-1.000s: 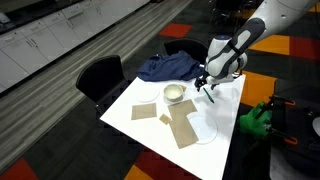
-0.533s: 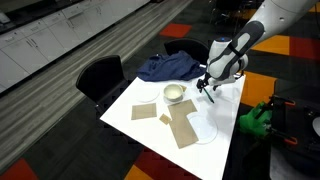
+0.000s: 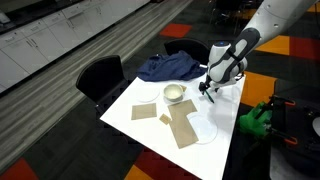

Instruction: Pick up the the pen and place it in the bowl.

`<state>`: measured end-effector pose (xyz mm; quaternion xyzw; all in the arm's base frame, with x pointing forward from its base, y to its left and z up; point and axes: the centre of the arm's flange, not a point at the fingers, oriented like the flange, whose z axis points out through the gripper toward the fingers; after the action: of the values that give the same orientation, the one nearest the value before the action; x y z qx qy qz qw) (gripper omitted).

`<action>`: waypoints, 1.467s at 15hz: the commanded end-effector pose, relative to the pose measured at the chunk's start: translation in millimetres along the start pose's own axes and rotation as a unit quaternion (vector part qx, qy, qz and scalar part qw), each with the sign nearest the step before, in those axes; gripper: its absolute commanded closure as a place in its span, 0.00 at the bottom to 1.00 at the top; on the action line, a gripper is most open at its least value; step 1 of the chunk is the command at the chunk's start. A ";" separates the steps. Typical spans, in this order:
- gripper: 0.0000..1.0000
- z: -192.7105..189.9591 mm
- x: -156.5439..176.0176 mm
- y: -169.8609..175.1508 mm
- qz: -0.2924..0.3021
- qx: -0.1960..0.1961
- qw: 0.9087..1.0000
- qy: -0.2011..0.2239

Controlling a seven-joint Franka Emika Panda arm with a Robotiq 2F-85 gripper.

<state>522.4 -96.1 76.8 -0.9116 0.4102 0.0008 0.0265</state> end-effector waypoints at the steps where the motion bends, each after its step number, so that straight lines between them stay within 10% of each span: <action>1: 0.34 5.5 6.8 -2.1 -0.005 -0.009 1.000 -0.001; 9: 0.96 6.6 13.1 0.5 -0.009 -0.019 1.000 0.001; 22: 0.97 -117.3 21.6 -53.6 -0.097 0.001 0.988 0.117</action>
<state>567.1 -94.2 155.2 -0.9389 0.3340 -0.0818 -0.0116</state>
